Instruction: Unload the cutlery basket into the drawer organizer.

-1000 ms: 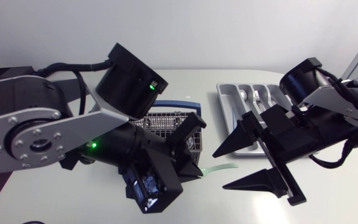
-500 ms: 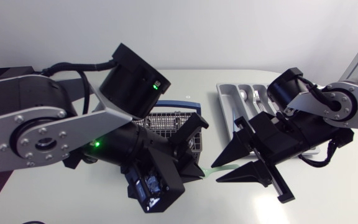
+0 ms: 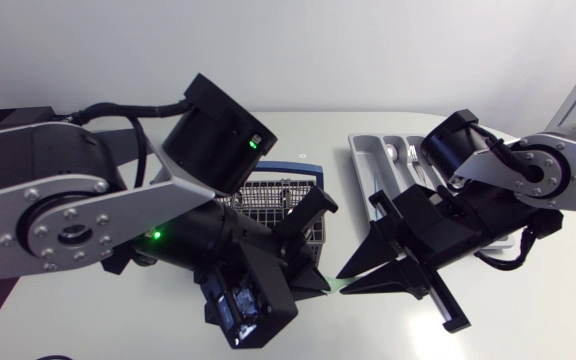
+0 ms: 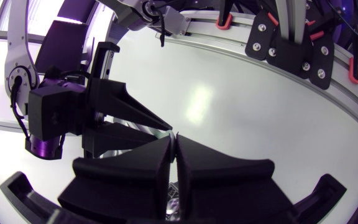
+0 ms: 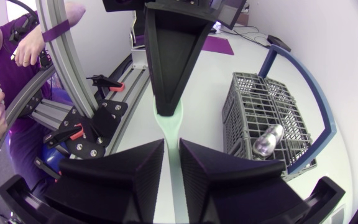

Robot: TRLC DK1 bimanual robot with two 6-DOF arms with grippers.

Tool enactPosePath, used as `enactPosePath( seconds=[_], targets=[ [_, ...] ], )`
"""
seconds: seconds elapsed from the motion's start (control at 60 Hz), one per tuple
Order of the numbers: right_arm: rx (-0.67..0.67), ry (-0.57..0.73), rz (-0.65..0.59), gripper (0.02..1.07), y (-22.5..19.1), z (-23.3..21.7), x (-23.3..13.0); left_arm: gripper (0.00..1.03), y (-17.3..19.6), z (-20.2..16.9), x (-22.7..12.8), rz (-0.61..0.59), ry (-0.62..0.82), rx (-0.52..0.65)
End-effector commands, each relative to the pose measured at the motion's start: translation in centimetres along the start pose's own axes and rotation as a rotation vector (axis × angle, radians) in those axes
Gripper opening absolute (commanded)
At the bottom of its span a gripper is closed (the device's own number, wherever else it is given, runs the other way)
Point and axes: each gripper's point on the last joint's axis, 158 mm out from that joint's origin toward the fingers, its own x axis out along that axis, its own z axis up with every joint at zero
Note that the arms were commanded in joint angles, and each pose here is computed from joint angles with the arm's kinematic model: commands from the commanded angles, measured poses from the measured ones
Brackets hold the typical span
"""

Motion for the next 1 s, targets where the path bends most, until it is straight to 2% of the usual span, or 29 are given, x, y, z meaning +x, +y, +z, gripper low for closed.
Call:
enactPosePath(
  seconds=[0.0, 0.35, 0.4, 0.483, 0.5, 0.517, 0.567, 0.6, 0.75, 0.983],
  targets=[
    [-0.013, 0.009, 0.034, 0.19, 0.7, -0.4, 0.6, 0.03, 0.1, -0.2, 0.1, 0.002, 0.007, 0.021],
    [-0.016, 0.015, 0.049, 0.15, 1.4, -0.7, 0.9, 0.03, -0.4, -0.2, 0.1, -0.004, 0.007, 0.02],
    [-0.016, 0.015, 0.051, 0.15, 1.4, -0.7, 0.9, 0.06, -0.3, -0.2, 0.1, 0.003, 0.008, 0.023],
    [-0.014, 0.022, 0.053, 0.15, 1.6, -0.9, 1.0, 0.35, 0.2, -0.3, -0.1, 0.022, 0.013, 0.021],
    [-0.015, 0.024, 0.053, 0.15, 1.6, -0.9, 1.0, 0.46, 0.3, -0.4, -0.2, 0.029, 0.015, 0.017],
    [-0.015, 0.025, 0.053, 0.15, 1.6, -1.0, 1.0, 0.51, 0.4, -0.4, -0.2, 0.032, 0.015, 0.015],
    [-0.013, 0.029, 0.052, 0.15, 1.6, -1.2, 1.0, 0.77, 0.8, -0.5, -0.3, 0.049, 0.018, 0.007],
    [-0.012, 0.032, 0.051, 0.15, 1.6, -1.3, 1.0, 1.0, 1.4, -0.7, -0.5, 0.07, 0.024, 0.003],
    [-0.009, 0.051, 0.036, 0.15, 1.5, -2.3, 0.8, 1.0, 3.8, -1.6, -1.8, 0.143, 0.044, -0.033],
    [0.013, 0.107, -0.09, 0.15, -1.0, -5.8, -2.1, 1.0, 5.2, -3.9, -4.6, 0.195, 0.07, -0.101]
  ],
)
